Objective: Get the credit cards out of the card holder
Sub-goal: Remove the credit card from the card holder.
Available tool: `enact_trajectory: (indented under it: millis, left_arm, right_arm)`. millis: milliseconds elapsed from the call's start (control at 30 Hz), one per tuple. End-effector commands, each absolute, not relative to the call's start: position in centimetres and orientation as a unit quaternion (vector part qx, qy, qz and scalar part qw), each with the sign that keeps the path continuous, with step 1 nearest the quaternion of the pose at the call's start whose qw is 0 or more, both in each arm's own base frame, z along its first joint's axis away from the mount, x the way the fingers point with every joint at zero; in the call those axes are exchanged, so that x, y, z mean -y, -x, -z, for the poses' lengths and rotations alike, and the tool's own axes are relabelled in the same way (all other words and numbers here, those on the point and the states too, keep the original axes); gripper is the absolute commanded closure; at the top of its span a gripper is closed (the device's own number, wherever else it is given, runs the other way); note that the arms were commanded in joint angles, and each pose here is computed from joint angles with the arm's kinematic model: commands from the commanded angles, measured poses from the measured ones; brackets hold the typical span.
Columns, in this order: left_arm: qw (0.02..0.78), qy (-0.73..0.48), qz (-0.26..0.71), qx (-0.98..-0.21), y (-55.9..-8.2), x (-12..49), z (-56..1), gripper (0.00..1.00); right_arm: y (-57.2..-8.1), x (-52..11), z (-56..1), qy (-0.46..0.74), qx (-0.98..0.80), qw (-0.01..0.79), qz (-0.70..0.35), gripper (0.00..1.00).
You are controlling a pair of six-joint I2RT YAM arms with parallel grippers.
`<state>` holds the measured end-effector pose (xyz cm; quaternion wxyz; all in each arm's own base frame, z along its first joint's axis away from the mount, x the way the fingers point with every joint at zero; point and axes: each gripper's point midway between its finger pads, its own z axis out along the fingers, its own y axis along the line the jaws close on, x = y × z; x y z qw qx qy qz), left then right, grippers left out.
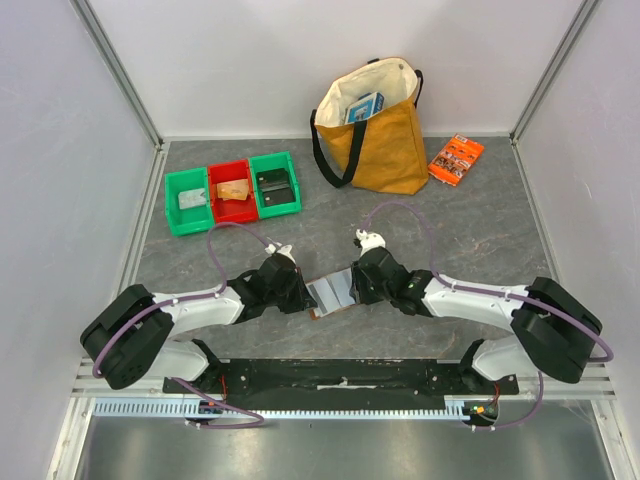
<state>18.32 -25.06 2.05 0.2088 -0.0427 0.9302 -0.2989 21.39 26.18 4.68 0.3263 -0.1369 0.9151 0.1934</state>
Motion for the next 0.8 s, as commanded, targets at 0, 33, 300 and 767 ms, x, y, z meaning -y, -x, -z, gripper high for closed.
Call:
enact_trajectory:
  millis: [0,33,300,767]
  left_arm:
    - [0.202,0.047,0.307,-0.929,-17.9,25.3,-2.1,0.91]
    - [0.203,0.048,0.307,-0.929,-17.9,25.3,-2.1,0.91]
    - [0.202,0.047,0.308,-0.928,-17.9,25.4,-2.1,0.91]
    - [0.201,0.045,0.308,-0.929,-17.9,25.5,-2.0,0.91]
  right_arm:
    - [-21.7,-25.9,-4.2,0.126,-0.92,0.328,-0.174,0.65]
    - [-21.7,-25.8,-4.0,0.126,-0.921,0.326,-0.171,0.65]
    - [-21.5,-25.8,-3.1,0.131,-0.925,0.318,-0.162,0.69]
    - [-21.2,-27.0,-3.5,0.142,-0.919,0.316,-0.185,0.85]
